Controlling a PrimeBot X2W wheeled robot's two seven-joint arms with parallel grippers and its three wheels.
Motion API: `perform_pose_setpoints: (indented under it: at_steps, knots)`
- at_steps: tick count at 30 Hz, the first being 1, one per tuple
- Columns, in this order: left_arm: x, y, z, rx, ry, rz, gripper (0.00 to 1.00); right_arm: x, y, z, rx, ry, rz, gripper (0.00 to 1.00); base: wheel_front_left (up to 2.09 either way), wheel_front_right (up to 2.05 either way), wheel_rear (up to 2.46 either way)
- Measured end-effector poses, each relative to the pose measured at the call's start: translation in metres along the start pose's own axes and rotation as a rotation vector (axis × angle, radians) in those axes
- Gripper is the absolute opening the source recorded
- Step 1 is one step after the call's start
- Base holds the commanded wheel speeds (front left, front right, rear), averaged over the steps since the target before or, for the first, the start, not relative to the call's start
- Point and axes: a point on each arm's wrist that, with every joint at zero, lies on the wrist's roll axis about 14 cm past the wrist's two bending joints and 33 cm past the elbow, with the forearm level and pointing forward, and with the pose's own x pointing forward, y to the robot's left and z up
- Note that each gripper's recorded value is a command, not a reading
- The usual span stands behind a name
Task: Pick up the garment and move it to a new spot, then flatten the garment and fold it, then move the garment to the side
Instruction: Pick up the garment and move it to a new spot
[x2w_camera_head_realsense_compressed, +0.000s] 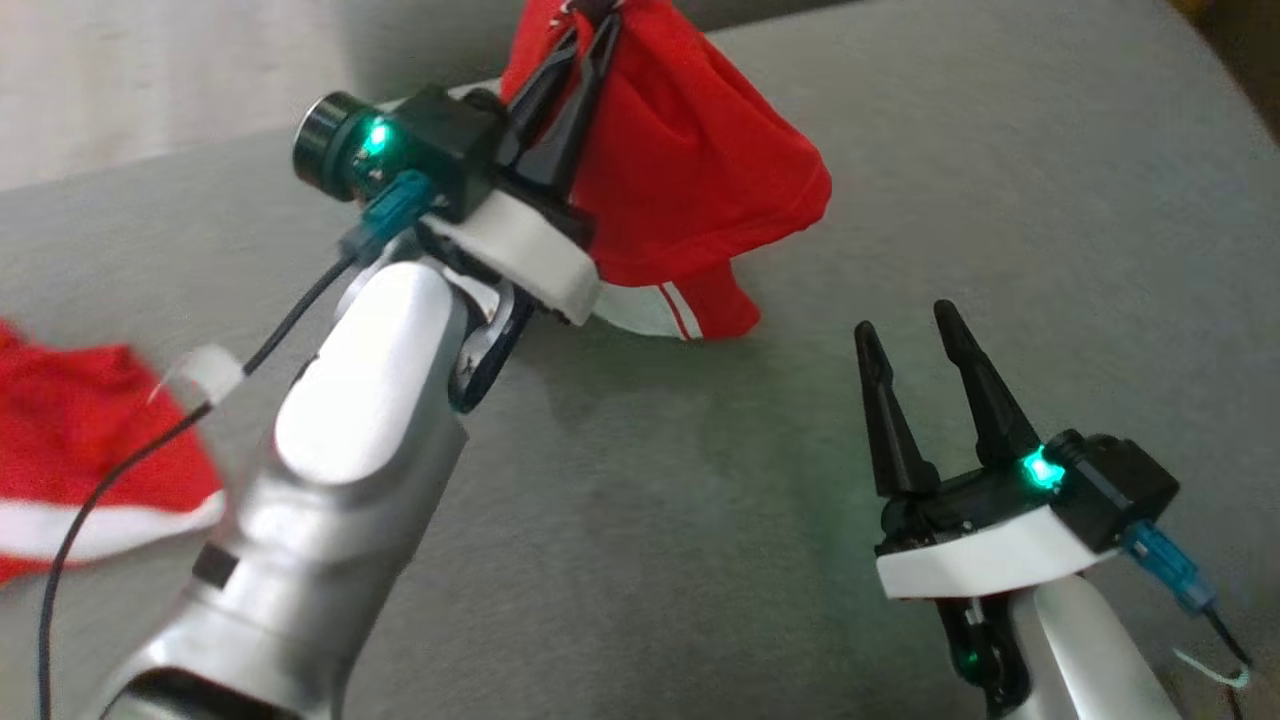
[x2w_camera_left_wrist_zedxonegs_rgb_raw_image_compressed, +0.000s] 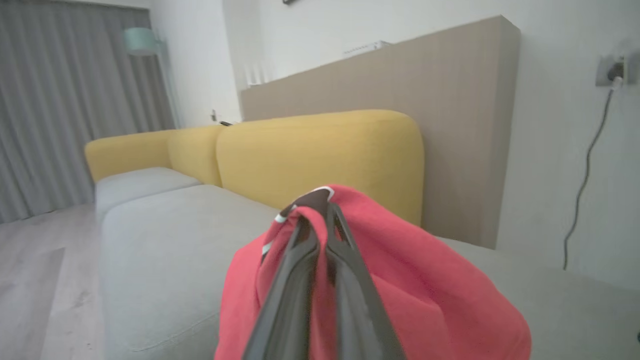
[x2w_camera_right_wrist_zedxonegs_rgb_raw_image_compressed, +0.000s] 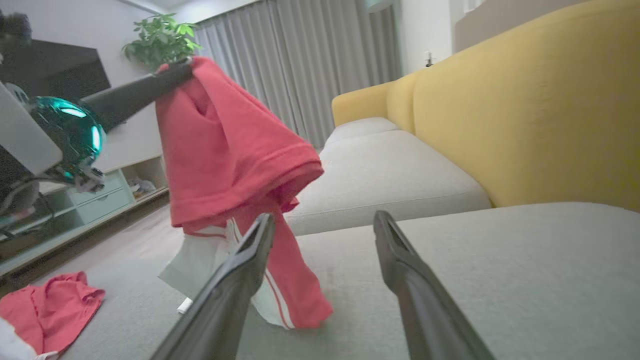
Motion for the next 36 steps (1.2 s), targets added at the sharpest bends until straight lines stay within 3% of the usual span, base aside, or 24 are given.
perform_pose_setpoints:
  at_steps: [4,5,6,7,14,21,29,36]
  knots:
    - [0.035,-0.029,-0.015,0.02,0.019,-0.107,0.0,-0.013,-0.023,0.004,0.001,-0.002,-0.082,1.0,0.0,0.0,0.0]
    - [0.045,-0.035,-0.017,0.031,0.017,-0.129,0.07,-0.015,-0.028,0.005,0.001,-0.003,-0.1,1.0,0.0,0.0,0.0]
    - [0.054,-0.04,-0.019,0.049,0.013,-0.154,0.38,-0.018,-0.032,0.005,-0.001,-0.002,-0.114,1.0,0.0,0.0,0.0]
    - [0.062,-0.046,-0.02,0.057,0.005,-0.174,1.0,-0.02,-0.036,0.005,-0.001,0.002,-0.13,1.0,0.0,0.0,0.0]
    - [0.088,-0.072,-0.075,0.042,0.106,-0.263,1.0,-0.032,-0.059,-0.004,-0.017,0.042,-0.213,1.0,0.0,0.0,0.0]
    - [0.075,-0.059,-0.092,0.02,0.143,-0.239,1.0,-0.021,-0.051,-0.006,-0.008,0.039,-0.177,1.0,0.0,0.0,0.0]
    - [0.048,-0.015,-0.071,-0.006,0.093,-0.088,1.0,-0.004,-0.038,-0.003,-0.026,0.016,-0.113,1.0,0.0,0.0,0.0]
    - [-0.028,0.02,-0.092,-0.057,0.13,0.128,1.0,0.004,-0.022,-0.003,-0.035,0.009,-0.057,1.0,0.0,0.0,0.0]
